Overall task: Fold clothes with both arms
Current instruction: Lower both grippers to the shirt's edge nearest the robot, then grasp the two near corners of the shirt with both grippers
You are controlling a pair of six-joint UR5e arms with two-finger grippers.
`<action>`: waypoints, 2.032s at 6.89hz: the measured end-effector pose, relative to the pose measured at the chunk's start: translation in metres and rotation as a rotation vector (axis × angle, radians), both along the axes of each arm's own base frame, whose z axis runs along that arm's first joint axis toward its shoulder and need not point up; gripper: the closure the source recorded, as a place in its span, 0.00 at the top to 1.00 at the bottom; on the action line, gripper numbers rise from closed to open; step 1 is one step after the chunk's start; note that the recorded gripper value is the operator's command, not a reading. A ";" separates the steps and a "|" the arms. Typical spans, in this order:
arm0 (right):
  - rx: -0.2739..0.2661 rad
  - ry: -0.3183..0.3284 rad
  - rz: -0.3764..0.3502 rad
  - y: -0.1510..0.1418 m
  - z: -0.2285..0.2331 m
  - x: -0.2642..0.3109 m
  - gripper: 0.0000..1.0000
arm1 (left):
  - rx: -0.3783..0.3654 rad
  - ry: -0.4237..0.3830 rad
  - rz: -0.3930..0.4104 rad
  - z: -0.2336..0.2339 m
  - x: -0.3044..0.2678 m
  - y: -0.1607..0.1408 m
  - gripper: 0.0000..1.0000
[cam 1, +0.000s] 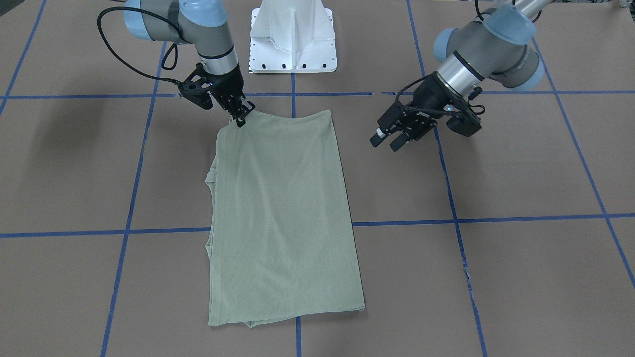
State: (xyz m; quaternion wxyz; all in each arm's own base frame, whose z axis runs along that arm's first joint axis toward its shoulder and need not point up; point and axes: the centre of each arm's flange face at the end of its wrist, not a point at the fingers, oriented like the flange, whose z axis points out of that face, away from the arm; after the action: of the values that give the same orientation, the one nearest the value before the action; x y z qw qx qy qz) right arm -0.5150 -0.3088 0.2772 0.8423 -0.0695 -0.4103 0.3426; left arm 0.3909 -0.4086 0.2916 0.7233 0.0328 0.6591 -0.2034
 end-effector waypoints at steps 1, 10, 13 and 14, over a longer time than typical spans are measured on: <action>-0.002 -0.006 -0.002 0.004 -0.002 0.001 0.00 | -0.069 -0.032 -0.003 -0.010 0.030 0.042 0.79; -0.005 -0.005 -0.007 0.007 0.001 0.002 0.00 | -0.187 -0.189 0.013 0.006 0.163 0.135 0.00; -0.006 -0.006 -0.008 0.007 0.000 0.002 0.00 | -0.195 -0.193 0.013 0.007 0.163 0.137 0.00; -0.005 -0.009 -0.007 0.007 -0.001 0.003 0.00 | -0.199 -0.205 0.013 0.005 0.162 0.137 0.00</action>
State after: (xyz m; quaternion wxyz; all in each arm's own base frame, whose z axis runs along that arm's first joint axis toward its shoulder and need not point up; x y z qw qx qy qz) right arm -0.5119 -0.3018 0.2764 0.8416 -0.0747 -0.4127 0.3403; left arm 0.5529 -0.2715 0.2966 0.7878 -0.0227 0.5586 -0.2584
